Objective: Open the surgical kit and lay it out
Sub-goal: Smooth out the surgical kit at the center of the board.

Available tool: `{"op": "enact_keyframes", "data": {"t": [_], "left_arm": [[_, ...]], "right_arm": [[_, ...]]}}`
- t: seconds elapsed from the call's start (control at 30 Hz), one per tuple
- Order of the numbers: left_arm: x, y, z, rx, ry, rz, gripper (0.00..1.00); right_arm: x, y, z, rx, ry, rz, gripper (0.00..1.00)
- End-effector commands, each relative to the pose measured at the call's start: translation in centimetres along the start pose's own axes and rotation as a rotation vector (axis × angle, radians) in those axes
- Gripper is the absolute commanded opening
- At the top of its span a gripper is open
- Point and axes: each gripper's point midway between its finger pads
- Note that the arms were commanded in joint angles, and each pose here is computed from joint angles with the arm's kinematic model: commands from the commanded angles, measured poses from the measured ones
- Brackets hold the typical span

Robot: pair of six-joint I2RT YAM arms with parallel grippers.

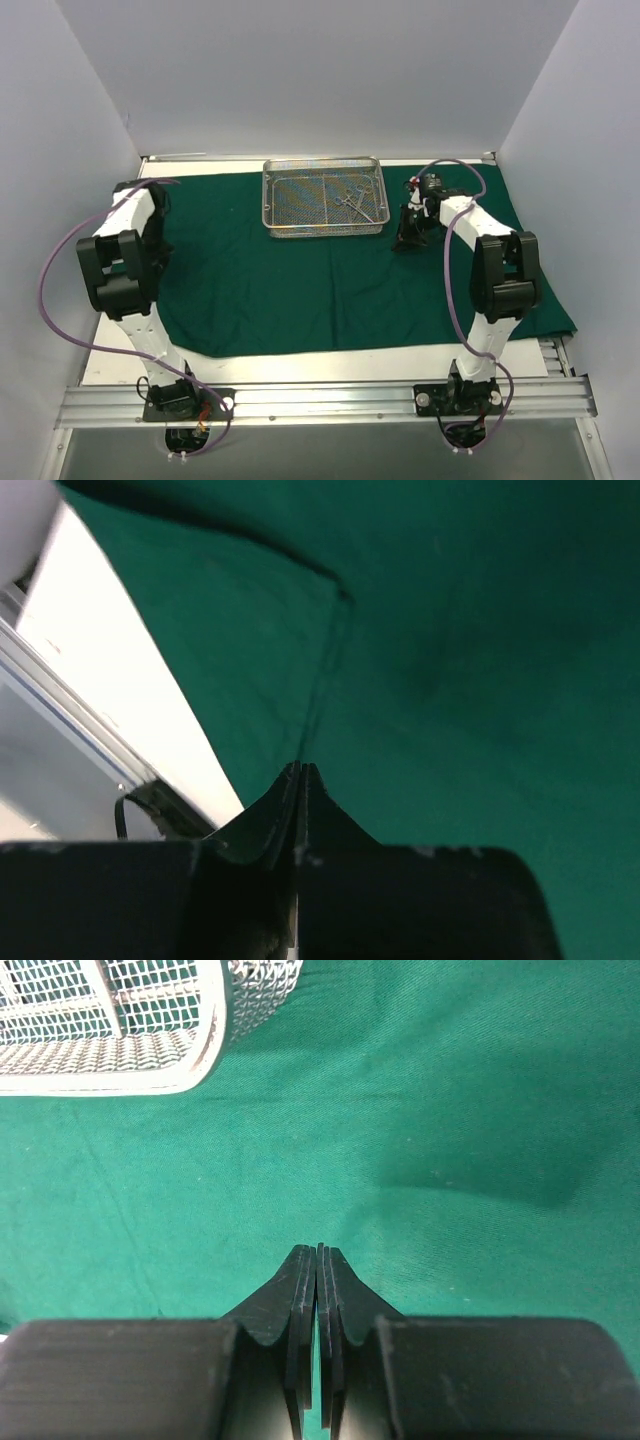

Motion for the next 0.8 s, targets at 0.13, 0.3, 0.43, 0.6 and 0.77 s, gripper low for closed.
{"op": "enact_keyframes", "data": {"t": [0.13, 0.3, 0.43, 0.6, 0.77], "left_arm": [[7.4, 3.0, -1.3, -0.071, 0.185, 0.123, 0.02], [11.5, 4.5, 0.3, -0.18, 0.231, 0.195, 0.02], [12.5, 5.6, 1.3, -0.248, 0.236, 0.226, 0.02], [12.8, 5.9, 2.4, -0.305, 0.247, 0.257, 0.02], [11.9, 5.7, 3.3, -0.363, 0.19, 0.289, 0.02]], "right_arm": [[0.1, 1.6, -2.2, -0.041, -0.03, -0.01, 0.0], [0.8, 2.1, -2.8, -0.06, -0.043, -0.008, 0.0], [1.6, 2.5, -2.9, -0.079, -0.039, -0.008, 0.0], [2.0, 2.7, -2.9, -0.086, -0.046, -0.016, 0.0], [2.8, 3.0, -2.6, -0.103, -0.038, -0.018, 0.0]]}}
Point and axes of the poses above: each gripper's point midway between its finger pads, its own z axis out along the fingers, its own y axis along the line the jaws close on, x = y × z, and after that the axes turned 9 degrees about -z, right-handed
